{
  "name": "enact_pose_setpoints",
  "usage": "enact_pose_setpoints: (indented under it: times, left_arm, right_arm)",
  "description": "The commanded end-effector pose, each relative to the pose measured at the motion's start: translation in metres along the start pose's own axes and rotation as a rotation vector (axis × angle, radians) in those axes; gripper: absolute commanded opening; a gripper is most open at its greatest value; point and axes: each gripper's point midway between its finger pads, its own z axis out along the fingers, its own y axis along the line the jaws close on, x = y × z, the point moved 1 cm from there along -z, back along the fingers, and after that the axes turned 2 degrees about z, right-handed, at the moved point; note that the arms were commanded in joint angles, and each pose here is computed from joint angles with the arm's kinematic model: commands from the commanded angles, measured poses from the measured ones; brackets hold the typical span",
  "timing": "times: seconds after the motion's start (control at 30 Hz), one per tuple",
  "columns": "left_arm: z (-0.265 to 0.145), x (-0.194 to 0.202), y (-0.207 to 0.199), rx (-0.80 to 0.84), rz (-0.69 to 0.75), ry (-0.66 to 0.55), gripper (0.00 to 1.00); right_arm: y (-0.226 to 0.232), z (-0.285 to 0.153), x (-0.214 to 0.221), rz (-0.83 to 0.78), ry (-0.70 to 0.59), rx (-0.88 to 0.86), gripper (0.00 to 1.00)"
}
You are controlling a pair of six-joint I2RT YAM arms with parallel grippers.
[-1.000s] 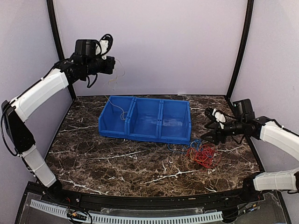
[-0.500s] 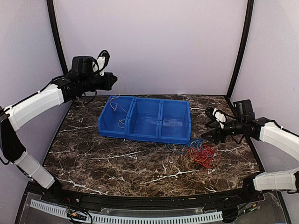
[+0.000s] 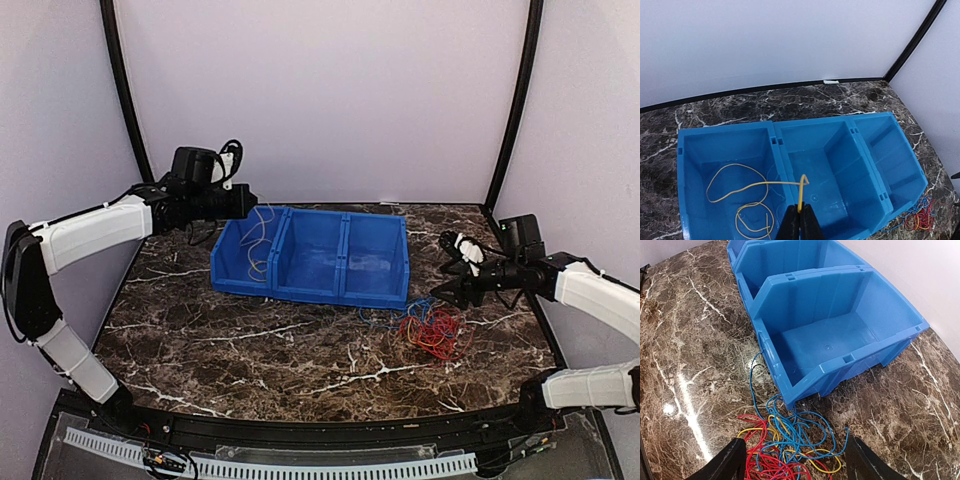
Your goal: Untangle the cables
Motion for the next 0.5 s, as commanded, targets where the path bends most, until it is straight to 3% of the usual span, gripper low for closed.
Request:
enact_pose_setpoints:
  times: [0.0, 0.23, 0.47]
  left_arm:
    - [-0.002, 0.014, 0.027, -0.156, 0.004, 0.034, 0.00]
    - [0.004, 0.051, 0.040, -0.196, -0.023, 0.103, 0.00]
    - [0.036, 0.073, 0.046, -0.210, -0.046, 0.188, 0.00]
  right_arm:
    - [-0.004, 0.000, 0.000, -0.020, -0.011, 0.019, 0.70]
    - [-0.004, 0.002, 0.002, -0.018, -0.003, 0.014, 0.70]
    - [-0.004, 0.006, 0.005, -0.002, 0.009, -0.004, 0.70]
